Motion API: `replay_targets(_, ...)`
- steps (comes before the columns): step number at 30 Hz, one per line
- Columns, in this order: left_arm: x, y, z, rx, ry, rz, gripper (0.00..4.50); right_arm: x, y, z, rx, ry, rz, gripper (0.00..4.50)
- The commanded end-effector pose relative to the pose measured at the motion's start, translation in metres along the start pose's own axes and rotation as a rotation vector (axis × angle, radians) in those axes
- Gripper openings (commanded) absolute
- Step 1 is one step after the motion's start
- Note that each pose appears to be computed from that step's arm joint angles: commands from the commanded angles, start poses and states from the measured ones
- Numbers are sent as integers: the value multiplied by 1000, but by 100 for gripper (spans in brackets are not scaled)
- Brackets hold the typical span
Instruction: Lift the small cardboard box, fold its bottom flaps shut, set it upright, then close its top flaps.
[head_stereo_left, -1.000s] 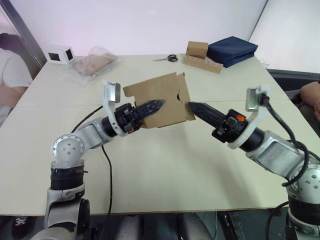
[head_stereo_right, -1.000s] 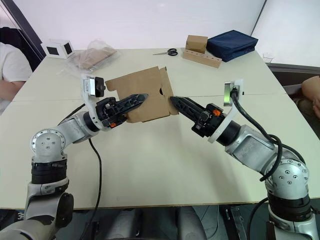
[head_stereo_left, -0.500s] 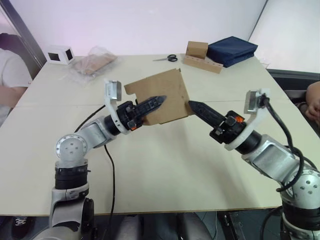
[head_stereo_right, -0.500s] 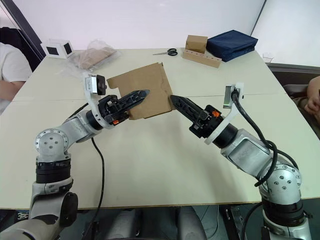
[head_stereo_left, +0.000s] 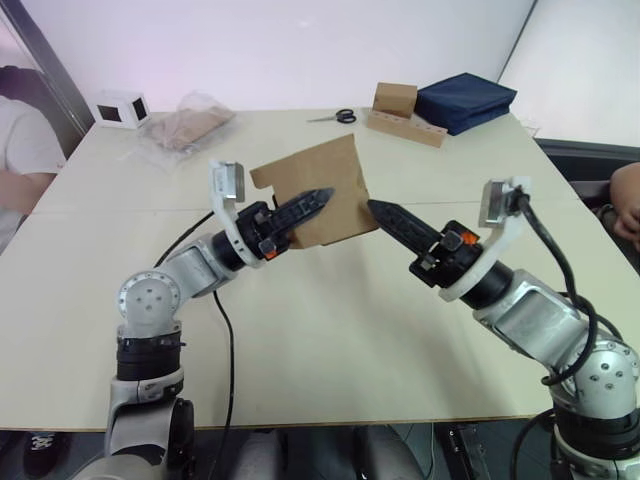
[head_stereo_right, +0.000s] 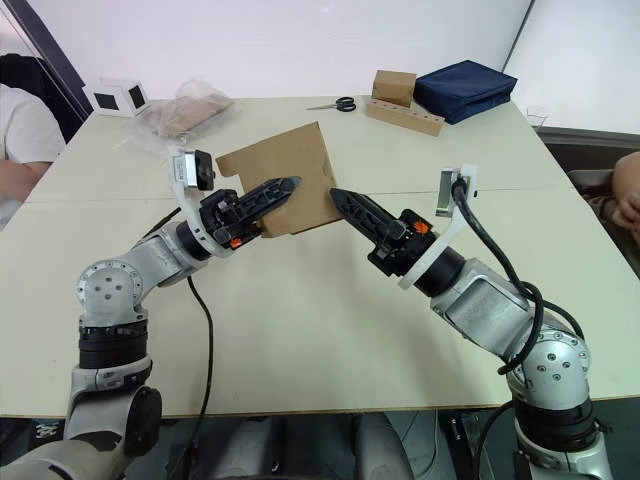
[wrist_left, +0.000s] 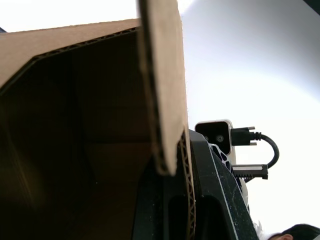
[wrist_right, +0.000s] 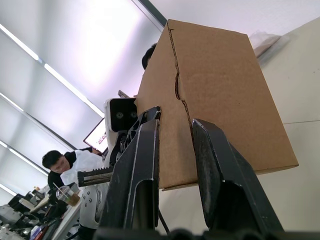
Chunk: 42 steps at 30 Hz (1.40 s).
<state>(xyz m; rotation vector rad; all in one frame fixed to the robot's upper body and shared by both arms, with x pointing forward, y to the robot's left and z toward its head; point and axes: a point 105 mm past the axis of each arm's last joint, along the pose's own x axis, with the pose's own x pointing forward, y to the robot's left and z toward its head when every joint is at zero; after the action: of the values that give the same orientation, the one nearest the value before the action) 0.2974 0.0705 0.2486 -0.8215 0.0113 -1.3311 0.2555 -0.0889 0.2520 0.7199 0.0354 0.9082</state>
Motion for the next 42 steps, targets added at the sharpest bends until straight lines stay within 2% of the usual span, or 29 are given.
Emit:
replay_targets(1, 6, -14, 2, 29, 11, -57, 0, 0, 19, -7, -37, 42, 84, 103)
replay_targets(16, -6, -8, 9, 76, 66, -28, 0, -14, -1, 15, -123, 45, 29, 103)
replay_targets(19, -10, -8, 8, 107, 126, -28, 0, -16, -5, 19, -145, 43, 12, 103)
replay_targets(20, -11, -7, 10, 140, 168, -28, 0, -18, -7, 20, -164, 54, 3, 103)
replay_targets(23, -16, -1, 13, 308, 407, -28, 0, -23, -12, 19, -221, 100, -16, 103)
replay_targets(25, -16, 2, 14, 373, 503, -47, 0, -24, -15, 18, -241, 118, -17, 103)
replay_targets(27, -9, 19, 18, 525, 672, -13, 0, -26, -18, 16, -284, 150, -25, 103)
replay_targets(30, 1, 34, 24, 654, 826, 7, 0, -27, -22, 14, -309, 165, -29, 103)
replay_targets(32, 8, 41, 24, 751, 964, -2, 0, -27, -20, 14, -307, 158, -20, 103)
replay_targets(33, 11, 45, 23, 818, 1067, -19, 0, -28, -19, 12, -314, 166, -18, 103)
replay_targets(35, 18, 49, 20, 897, 1210, -79, 0, -31, -21, 5, -360, 217, -34, 103)
replay_targets(42, 14, 65, 2, 937, 1466, -189, 0, -44, -33, -15, -611, 422, -102, 103)
